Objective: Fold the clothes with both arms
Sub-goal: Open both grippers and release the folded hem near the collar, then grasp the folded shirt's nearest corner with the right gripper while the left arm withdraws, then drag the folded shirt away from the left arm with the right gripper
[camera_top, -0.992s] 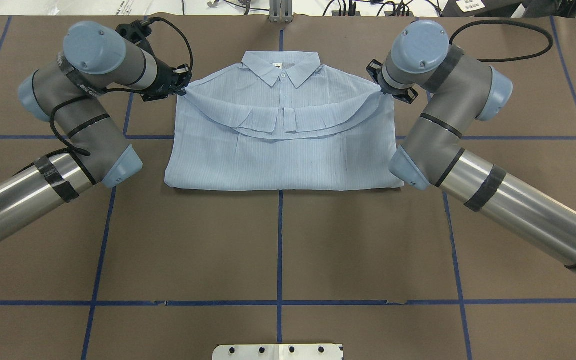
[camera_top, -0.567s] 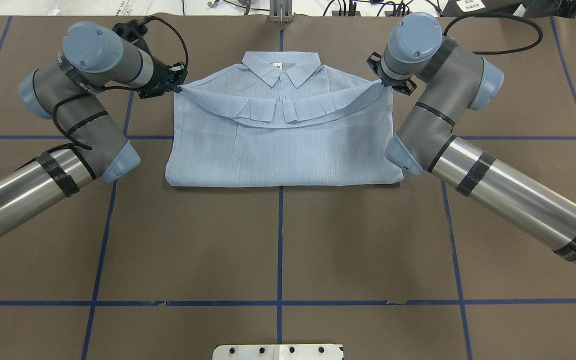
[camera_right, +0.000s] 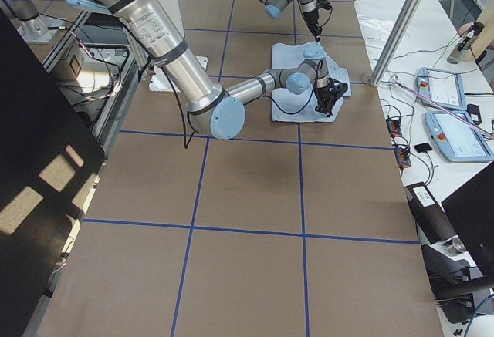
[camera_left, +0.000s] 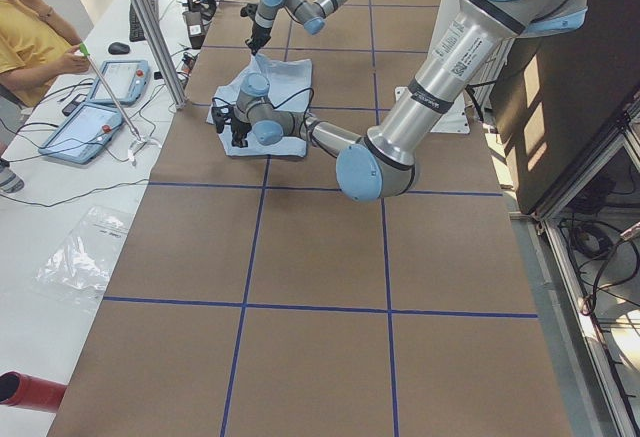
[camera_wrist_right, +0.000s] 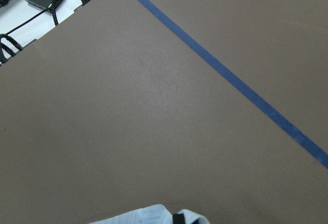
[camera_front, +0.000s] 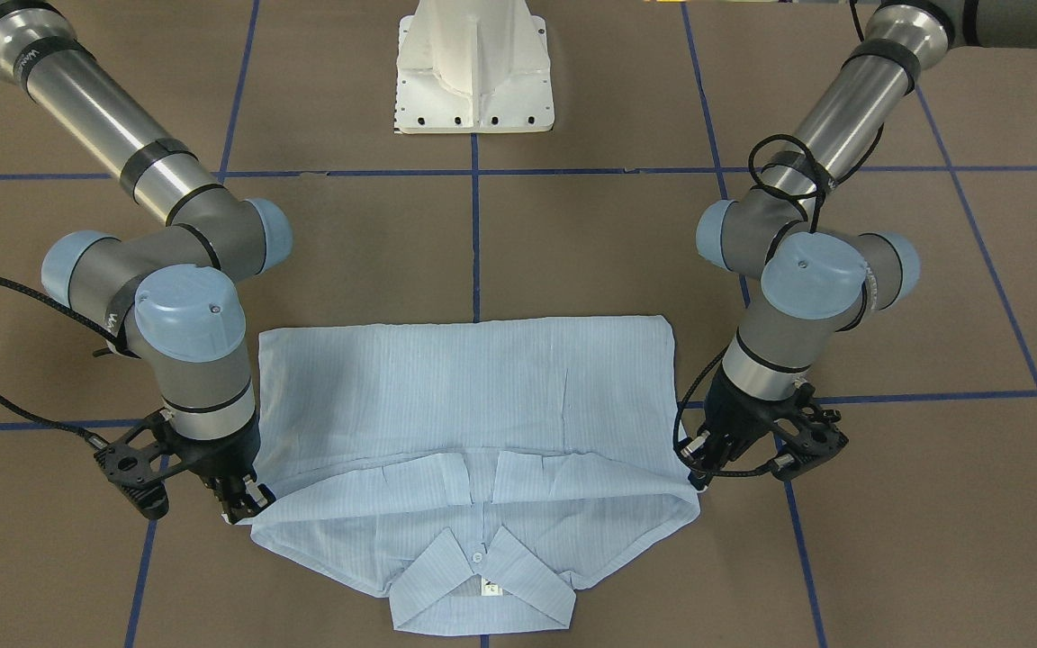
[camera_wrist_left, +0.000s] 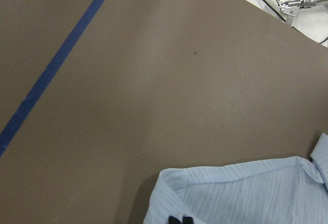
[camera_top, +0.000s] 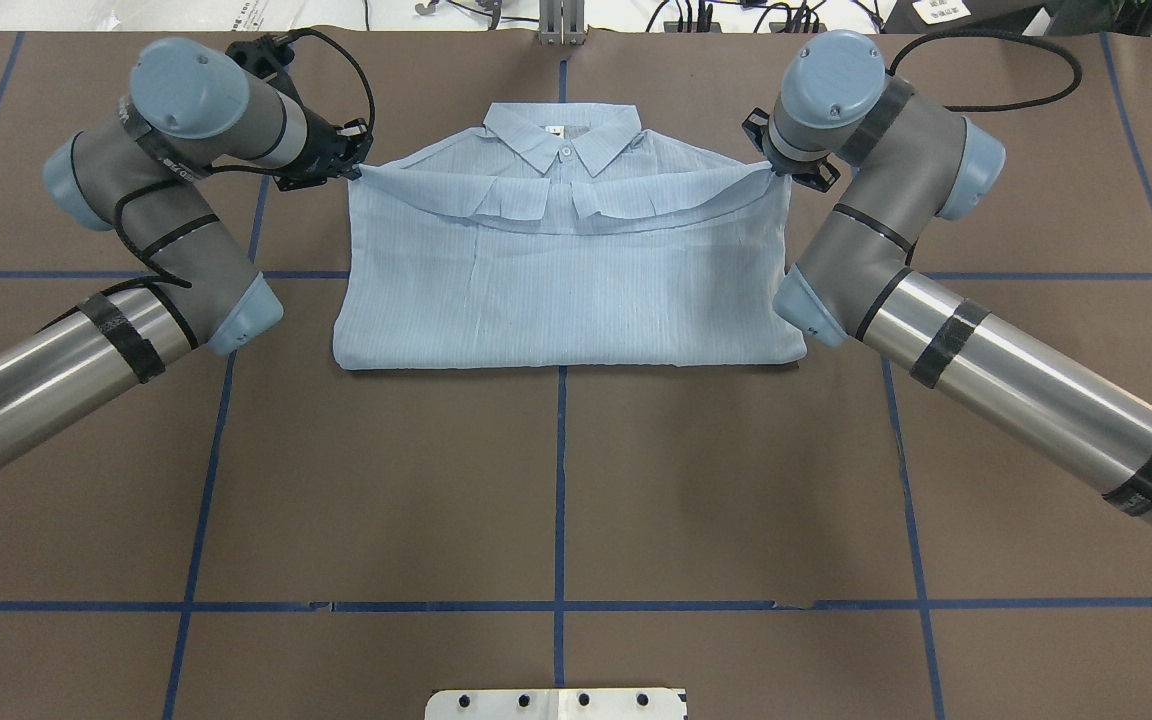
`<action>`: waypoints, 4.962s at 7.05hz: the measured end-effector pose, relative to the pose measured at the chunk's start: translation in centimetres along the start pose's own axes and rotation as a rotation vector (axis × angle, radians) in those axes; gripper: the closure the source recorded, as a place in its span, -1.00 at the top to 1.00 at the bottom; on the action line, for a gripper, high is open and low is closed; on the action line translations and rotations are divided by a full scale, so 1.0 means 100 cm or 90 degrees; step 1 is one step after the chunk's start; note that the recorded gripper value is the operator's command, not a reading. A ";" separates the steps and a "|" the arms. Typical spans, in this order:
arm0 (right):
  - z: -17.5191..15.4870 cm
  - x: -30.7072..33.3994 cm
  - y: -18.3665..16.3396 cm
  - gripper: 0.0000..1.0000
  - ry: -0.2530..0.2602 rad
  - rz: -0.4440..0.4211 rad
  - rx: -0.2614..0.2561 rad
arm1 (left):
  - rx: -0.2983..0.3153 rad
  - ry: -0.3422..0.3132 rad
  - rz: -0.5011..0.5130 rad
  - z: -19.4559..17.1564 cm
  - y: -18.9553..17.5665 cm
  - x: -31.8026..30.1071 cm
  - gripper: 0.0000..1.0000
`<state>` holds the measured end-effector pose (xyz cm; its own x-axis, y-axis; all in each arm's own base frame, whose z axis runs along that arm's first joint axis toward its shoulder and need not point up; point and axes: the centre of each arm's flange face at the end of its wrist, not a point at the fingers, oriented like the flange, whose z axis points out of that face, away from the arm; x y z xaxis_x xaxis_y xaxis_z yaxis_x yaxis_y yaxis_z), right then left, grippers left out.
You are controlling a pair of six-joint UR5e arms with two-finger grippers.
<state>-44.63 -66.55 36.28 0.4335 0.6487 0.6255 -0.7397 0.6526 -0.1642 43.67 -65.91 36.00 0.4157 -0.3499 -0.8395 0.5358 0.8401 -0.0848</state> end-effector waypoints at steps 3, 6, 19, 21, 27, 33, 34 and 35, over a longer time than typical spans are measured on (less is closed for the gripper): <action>0.000 -0.002 0.002 0.11 0.001 0.000 -0.002 | 0.000 -0.008 0.006 0.010 -0.003 -0.007 -0.83; -0.013 -0.013 0.010 0.20 -0.019 -0.003 -0.012 | 0.002 -0.009 0.005 0.010 -0.007 -0.012 -0.26; -0.057 0.168 0.122 -0.54 -0.037 -0.050 -0.123 | 0.058 0.056 -0.009 -0.049 -0.064 -0.004 -0.25; -0.055 0.169 0.125 -1.00 -0.034 -0.047 -0.126 | 0.066 0.063 -0.009 -0.060 -0.068 -0.009 -0.28; -0.106 0.172 0.156 -1.00 -0.058 0.018 -0.191 | 0.062 0.057 -0.008 -0.059 -0.068 -0.022 -0.31; -0.240 0.350 0.300 0.95 0.089 -0.159 -0.410 | -0.046 0.153 -0.016 -0.132 0.033 -0.016 -0.20; -0.252 0.369 0.314 1.00 0.119 -0.185 -0.451 | -0.089 0.165 -0.038 -0.147 0.076 -0.019 -0.20; -0.259 0.382 0.327 1.00 0.139 -0.206 -0.477 | -0.123 0.156 -0.072 -0.154 0.119 -0.013 -0.15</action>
<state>-38.91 -10.24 35.04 0.7120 0.3963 0.5796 -0.0590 0.8563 -0.5130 38.15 -49.09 27.82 0.1592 -0.3550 -0.9212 0.4093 0.8729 -0.2656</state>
